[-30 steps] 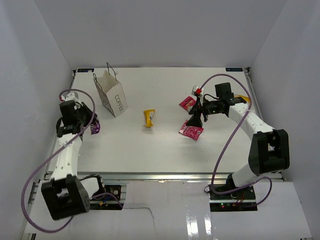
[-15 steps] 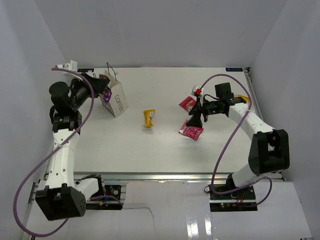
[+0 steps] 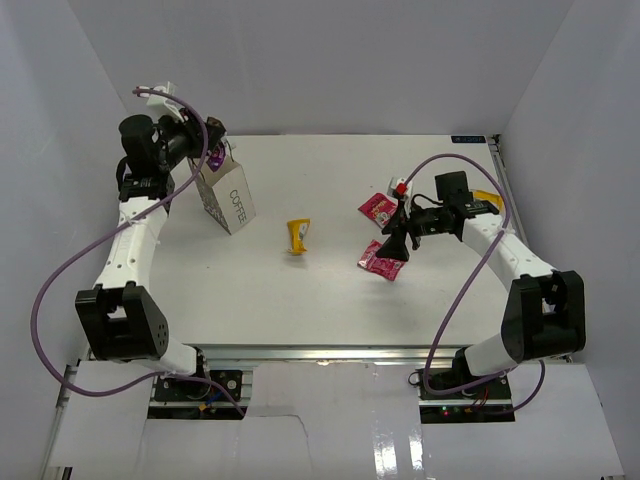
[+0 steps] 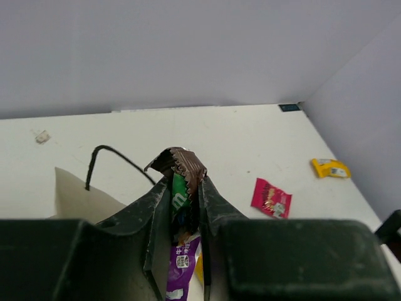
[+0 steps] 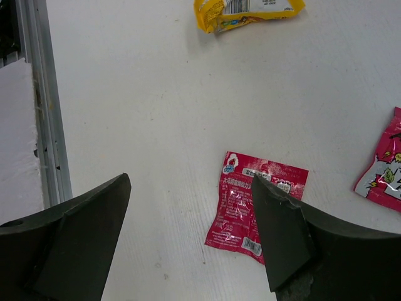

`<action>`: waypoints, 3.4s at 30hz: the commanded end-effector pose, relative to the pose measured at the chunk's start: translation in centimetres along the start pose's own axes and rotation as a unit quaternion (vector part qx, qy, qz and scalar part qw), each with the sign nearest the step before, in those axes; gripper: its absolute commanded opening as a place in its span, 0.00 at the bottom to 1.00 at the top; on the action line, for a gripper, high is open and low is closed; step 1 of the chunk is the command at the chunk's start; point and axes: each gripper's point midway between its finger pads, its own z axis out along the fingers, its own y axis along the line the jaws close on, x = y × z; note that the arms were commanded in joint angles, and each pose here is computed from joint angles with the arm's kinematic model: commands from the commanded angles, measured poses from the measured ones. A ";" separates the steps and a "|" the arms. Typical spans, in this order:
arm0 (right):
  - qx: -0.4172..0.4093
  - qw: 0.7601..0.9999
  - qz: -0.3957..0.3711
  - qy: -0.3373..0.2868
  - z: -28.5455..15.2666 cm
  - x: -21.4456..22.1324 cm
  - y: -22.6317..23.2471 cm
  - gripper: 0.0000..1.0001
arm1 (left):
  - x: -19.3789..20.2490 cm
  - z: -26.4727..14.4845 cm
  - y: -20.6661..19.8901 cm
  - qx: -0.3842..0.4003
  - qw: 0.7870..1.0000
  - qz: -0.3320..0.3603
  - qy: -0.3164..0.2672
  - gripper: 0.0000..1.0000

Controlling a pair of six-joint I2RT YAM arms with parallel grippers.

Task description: Place the snacks into the paper bag

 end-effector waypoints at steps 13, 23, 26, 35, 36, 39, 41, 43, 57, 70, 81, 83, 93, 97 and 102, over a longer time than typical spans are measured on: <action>0.010 1.000 -0.001 0.000 -0.6 0.2 -0.7 0.84 | 1.7 0.9 3.9 -0.059 0.997 0.050 0.001 0.49; 0.055 0.995 0.080 0.031 -0.2 0.4 -4.1 0.82 | -0.6 0.1 2.4 -0.049 0.997 0.050 -0.024 0.68; 0.128 0.979 0.148 0.058 -0.3 1.2 -7.2 0.79 | -2.1 -0.3 0.9 -0.030 0.998 0.045 -0.039 0.68; 0.337 0.897 0.266 0.110 -2.3 4.0 -15.3 0.88 | -2.5 -4.7 -5.9 0.063 0.997 -0.028 -0.044 0.81; 0.335 0.904 0.243 0.107 -2.2 3.4 -15.7 0.89 | -0.9 -5.1 -5.7 0.062 0.997 -0.043 -0.029 0.83; 0.301 0.936 0.137 0.122 -1.1 3.0 -17.6 1.00 | 0.6 -7.2 -7.2 0.073 0.995 -0.064 -0.018 0.83; 0.264 0.947 0.100 0.153 0.1 3.6 -19.0 0.94 | 2.9 -8.7 -7.4 0.070 0.994 -0.078 -0.003 0.84; 0.238 0.957 0.082 0.146 0.8 1.9 -20.2 0.92 | 4.9 -9.6 -7.1 0.057 0.994 -0.087 0.012 0.84; 0.207 0.952 0.131 0.183 4.7 6.7 -23.4 0.99 | 8.2 -14.6 -8.0 0.009 0.991 -0.132 0.016 0.85; 0.182 0.938 0.193 0.222 4.4 12.6 -17.5 0.41 | 14.3 -10.4 -8.9 0.049 0.930 -0.347 0.108 0.85; 0.071 0.991 0.093 0.065 4.0 1.6 -12.7 0.10 | 22.9 -5.2 -14.4 0.068 0.900 -0.364 0.232 0.84; 0.022 0.996 0.081 0.025 4.1 -0.5 -10.8 0.08 | 23.4 -4.6 -15.1 0.078 0.897 -0.365 0.238 0.83; -0.134 0.988 0.078 -0.015 6.1 -4.5 -1.3 0.08 | 25.8 -0.4 -19.2 0.131 0.896 -0.333 0.262 0.82; -0.173 0.982 0.070 -0.015 7.2 -5.6 2.0 0.08 | 26.4 0.7 -20.1 0.142 0.891 -0.333 0.273 0.79; -0.168 0.983 0.067 -0.019 7.6 -6.4 1.7 0.09 | 27.4 0.7 -20.6 0.155 0.879 -0.341 0.295 0.57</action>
